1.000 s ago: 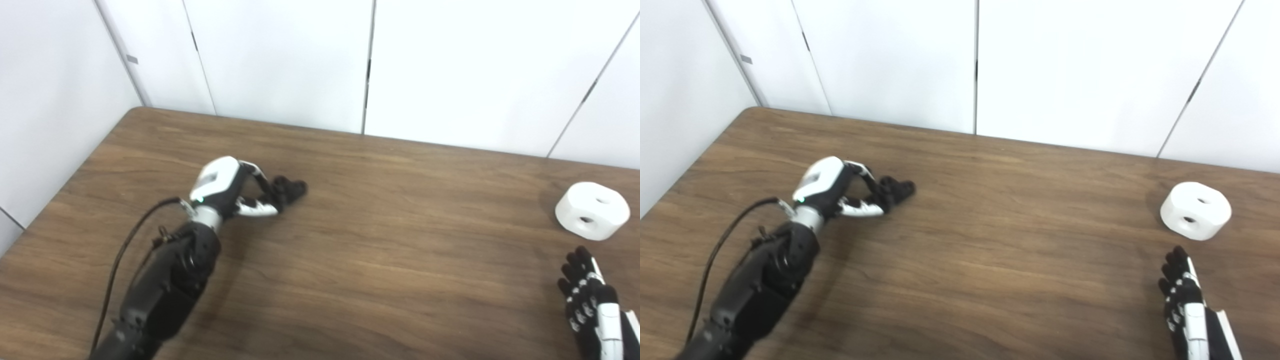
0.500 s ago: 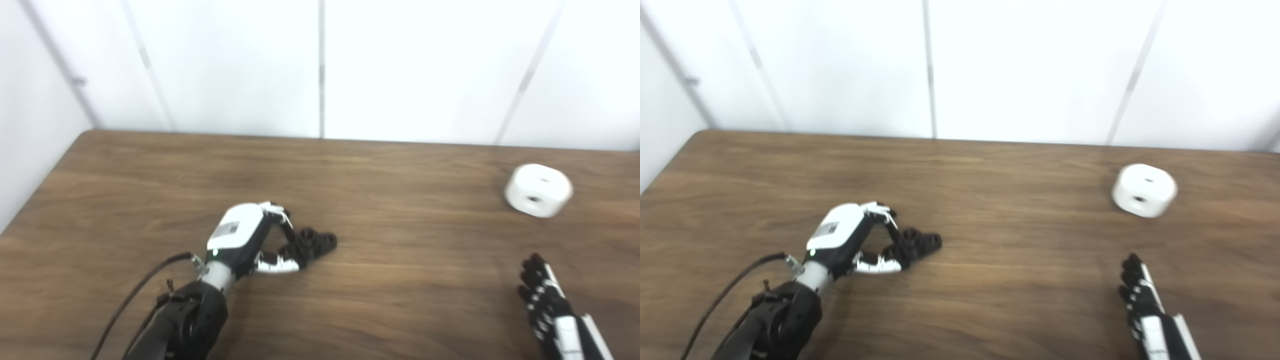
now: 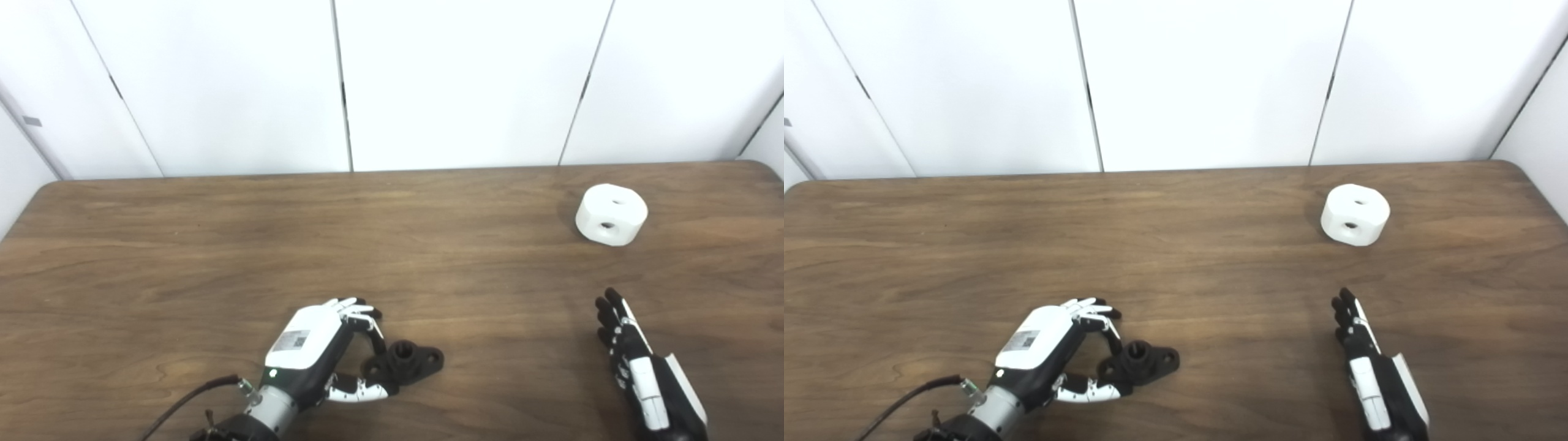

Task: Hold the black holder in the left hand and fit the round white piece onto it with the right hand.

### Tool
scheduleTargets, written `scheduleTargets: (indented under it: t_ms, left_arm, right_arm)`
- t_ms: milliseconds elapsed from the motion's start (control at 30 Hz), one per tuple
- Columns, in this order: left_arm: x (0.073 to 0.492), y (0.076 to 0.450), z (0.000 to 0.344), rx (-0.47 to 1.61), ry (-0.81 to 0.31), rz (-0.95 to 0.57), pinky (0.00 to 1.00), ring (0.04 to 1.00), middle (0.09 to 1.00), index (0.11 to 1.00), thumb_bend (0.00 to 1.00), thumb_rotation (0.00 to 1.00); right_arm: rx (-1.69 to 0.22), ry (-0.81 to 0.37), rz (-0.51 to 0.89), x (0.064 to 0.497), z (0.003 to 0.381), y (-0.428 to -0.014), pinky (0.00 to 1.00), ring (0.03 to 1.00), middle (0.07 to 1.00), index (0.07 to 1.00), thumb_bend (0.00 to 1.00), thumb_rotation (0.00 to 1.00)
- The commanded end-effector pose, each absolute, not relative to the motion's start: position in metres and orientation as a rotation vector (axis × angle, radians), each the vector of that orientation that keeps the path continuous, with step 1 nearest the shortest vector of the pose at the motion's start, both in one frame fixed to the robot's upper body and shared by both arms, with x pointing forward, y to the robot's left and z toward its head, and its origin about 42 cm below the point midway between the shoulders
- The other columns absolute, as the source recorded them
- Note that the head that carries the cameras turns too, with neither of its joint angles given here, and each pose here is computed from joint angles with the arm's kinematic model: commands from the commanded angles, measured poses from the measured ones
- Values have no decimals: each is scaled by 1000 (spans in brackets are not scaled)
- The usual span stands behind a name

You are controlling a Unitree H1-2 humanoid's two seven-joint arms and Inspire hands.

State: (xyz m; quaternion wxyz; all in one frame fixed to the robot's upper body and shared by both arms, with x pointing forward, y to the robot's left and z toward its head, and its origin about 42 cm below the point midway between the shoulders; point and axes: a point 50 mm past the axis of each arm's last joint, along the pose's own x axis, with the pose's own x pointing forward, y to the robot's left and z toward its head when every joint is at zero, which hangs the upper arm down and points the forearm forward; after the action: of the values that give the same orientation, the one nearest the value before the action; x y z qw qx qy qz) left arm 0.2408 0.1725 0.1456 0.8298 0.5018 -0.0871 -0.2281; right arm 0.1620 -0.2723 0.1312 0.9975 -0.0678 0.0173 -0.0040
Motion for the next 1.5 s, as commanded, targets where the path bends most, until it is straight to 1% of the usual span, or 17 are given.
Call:
scheduleTargets:
  t_ms: [0,233,467,667,733,800,833,900,967,1000,1133,1167,1267,1300,1333,1367,1467]
  left_arm:
    - [233,165,140,1082,-171,-571,910,900,809,489,516,61]
    - [227,160,133,1082,-174,-585,917,897,807,489,516,60]
    - [225,161,131,1073,-169,-575,923,901,807,489,517,59]
    - [227,161,129,1089,-171,-563,923,900,806,489,518,59]
    - [227,161,129,1087,-168,-559,923,902,808,489,517,59]
    - [227,161,128,1091,-166,-557,923,902,807,489,517,59]
    - [227,161,127,1090,-166,-556,923,902,807,489,517,59]
    - [227,162,126,1087,-168,-556,926,903,806,489,517,58]
    - [227,161,126,1090,-169,-557,929,904,807,489,517,58]
    - [227,161,125,1092,-170,-557,926,902,806,489,517,58]
    - [227,161,124,1096,-171,-563,920,901,806,489,517,58]
    - [227,161,123,1096,-170,-563,919,901,806,489,518,58]
    - [227,161,122,1102,-167,-564,918,903,806,489,518,58]
    - [227,162,121,1103,-165,-566,917,903,807,489,518,58]
    - [227,162,121,1103,-162,-567,916,904,807,489,518,58]
    - [227,162,121,1103,-160,-569,918,904,808,489,518,59]
    - [227,163,120,1104,-156,-573,921,904,807,489,518,59]
  right_arm:
    - [-127,42,-13,157,134,-266,1000,1000,981,1000,668,1000]
    - [-112,48,-16,156,137,-265,1000,1000,984,1000,648,1000]
    - [-80,49,-21,156,141,-267,1000,1000,992,1000,657,1000]
    - [-70,19,-65,162,150,-275,1000,1000,987,1000,603,1000]
    - [-91,-7,-88,167,155,-282,1000,1000,979,1000,565,983]
    - [-132,-29,-122,174,163,-292,1000,1000,978,987,584,848]
    - [-146,-38,-136,177,168,-296,1000,1000,974,981,597,815]
    - [-168,-66,-165,186,178,-305,1000,1000,974,979,602,684]
    - [-229,-96,-199,197,189,-313,1000,1000,966,973,599,596]
    - [-257,-106,-213,201,193,-316,977,982,958,971,597,538]
    - [-412,-123,-264,219,210,-328,951,960,947,966,615,462]
    - [-453,-126,-277,224,215,-330,951,958,945,962,635,424]
    - [-565,-135,-306,239,228,-339,935,953,947,958,686,381]
    - [-604,-143,-317,246,233,-343,914,941,942,947,705,365]
    - [-632,-147,-327,254,237,-348,836,892,912,921,719,349]
    - [-659,-148,-338,261,241,-352,803,868,894,899,736,340]
    - [-715,-148,-359,282,249,-362,816,866,882,863,771,314]
